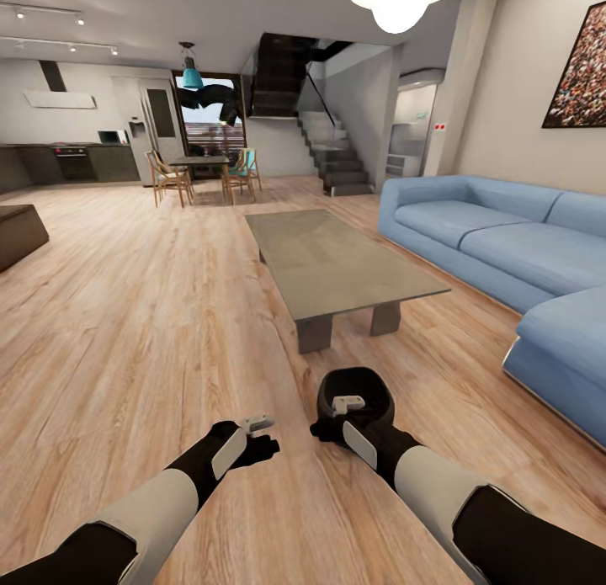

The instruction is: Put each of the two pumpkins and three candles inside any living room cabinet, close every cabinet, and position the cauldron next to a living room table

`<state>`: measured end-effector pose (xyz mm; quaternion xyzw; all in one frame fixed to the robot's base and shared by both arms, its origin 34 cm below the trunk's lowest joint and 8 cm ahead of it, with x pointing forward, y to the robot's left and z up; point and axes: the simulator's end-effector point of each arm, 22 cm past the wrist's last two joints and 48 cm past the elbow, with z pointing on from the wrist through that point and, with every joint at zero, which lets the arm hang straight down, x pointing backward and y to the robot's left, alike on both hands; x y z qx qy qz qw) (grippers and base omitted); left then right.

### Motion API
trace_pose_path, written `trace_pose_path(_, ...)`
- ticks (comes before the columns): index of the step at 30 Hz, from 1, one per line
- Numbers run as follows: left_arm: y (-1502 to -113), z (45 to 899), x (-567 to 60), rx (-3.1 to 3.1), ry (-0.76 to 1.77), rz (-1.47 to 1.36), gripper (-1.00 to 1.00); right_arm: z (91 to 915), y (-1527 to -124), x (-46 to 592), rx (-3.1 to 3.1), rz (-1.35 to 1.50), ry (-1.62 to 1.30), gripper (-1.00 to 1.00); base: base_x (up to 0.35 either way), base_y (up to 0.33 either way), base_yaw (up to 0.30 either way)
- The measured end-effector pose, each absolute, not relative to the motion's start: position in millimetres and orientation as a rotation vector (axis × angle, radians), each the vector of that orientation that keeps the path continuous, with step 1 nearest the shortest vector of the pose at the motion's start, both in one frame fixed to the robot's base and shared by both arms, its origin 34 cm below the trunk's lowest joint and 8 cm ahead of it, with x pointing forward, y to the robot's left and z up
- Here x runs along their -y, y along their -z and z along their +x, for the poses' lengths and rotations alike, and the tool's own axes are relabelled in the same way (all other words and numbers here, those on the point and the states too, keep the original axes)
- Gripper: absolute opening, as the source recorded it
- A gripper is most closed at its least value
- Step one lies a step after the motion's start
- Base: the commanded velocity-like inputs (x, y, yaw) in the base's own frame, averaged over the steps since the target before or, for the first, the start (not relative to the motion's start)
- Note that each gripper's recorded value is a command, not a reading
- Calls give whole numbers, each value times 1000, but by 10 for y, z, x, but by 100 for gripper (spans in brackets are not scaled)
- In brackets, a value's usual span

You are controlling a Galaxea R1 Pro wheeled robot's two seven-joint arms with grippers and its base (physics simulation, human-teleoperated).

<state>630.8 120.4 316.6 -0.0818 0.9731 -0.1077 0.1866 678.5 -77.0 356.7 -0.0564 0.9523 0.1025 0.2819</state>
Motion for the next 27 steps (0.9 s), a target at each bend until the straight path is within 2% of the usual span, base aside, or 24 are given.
trace_pose_path(9, -3166, 6309, -1207, -2740, 302, -230, 100, 6783, -3569, 759, -2550, -153, -278, 100, 0, 290, 53)
trace_pose_path(19, -3167, 6312, -1210, -2738, 302, -231, 100, 6782, -3570, 753, -2550, -155, -278, 100, 0, 322, 282)
trace_pose_path(27, -3143, 6300, -1270, -2742, 293, -241, 100, 6780, -3565, 759, -2551, -156, -275, 100, 0, 58, 290)
